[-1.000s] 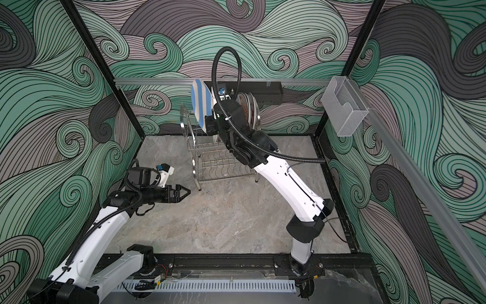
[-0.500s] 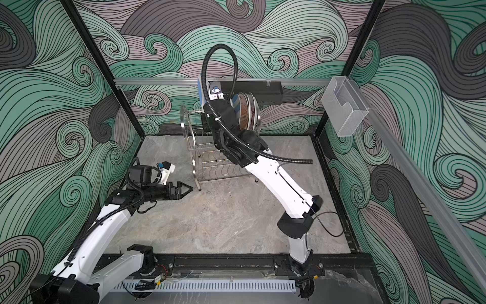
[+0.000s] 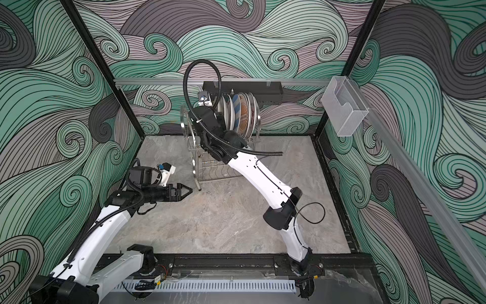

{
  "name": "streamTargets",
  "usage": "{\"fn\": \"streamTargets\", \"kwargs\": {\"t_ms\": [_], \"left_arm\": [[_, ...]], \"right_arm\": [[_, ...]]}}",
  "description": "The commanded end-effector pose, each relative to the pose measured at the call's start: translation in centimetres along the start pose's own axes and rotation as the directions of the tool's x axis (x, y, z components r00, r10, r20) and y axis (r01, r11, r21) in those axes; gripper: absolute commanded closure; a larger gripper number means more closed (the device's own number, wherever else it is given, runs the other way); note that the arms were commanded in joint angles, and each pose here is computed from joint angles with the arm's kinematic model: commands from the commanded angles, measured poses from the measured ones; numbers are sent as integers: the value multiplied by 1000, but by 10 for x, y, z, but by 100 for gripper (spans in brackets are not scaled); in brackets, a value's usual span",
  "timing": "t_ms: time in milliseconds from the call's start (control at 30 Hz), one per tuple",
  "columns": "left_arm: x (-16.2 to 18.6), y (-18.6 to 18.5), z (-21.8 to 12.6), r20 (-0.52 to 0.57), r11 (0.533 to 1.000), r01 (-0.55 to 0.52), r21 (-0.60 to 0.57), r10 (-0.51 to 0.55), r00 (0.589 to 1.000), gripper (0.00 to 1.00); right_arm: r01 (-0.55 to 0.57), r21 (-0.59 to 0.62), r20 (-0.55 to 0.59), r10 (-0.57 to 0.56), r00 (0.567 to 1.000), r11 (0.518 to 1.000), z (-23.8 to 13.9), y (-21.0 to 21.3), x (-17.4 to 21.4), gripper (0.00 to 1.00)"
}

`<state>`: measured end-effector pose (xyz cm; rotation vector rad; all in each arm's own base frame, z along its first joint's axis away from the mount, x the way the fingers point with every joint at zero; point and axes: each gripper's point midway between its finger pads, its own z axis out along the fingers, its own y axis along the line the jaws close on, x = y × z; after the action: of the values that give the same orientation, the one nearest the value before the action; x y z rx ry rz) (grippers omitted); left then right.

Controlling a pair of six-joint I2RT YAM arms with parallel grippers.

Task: Load the plates into the dish rack
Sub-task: 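Lower the blue striped plate into the rack slot in front of the cream plate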

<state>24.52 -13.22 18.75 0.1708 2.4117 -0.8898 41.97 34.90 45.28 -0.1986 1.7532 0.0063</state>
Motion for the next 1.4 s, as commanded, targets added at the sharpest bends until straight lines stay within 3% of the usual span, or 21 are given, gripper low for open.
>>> {"fn": "streamTargets", "kwargs": {"t_ms": [0,733,1167,1367], "left_arm": [[4,-5,-2,-11,1000,-2,14,3,1000,1],[5,-4,0,-9,1000,10,20,-9,1000,1],[5,-4,0,-6,1000,13,19,-13,1000,1],[5,-3,0,-5,1000,11,16,-11,1000,1]], "right_arm": [[-56,56,62,53,997,997,-6,-13,-21,100],[-67,51,-23,68,997,996,18,-3,18,100],[-68,-14,-77,67,995,998,19,9,34,100],[-70,-37,-76,67,995,997,17,12,31,76]]}}
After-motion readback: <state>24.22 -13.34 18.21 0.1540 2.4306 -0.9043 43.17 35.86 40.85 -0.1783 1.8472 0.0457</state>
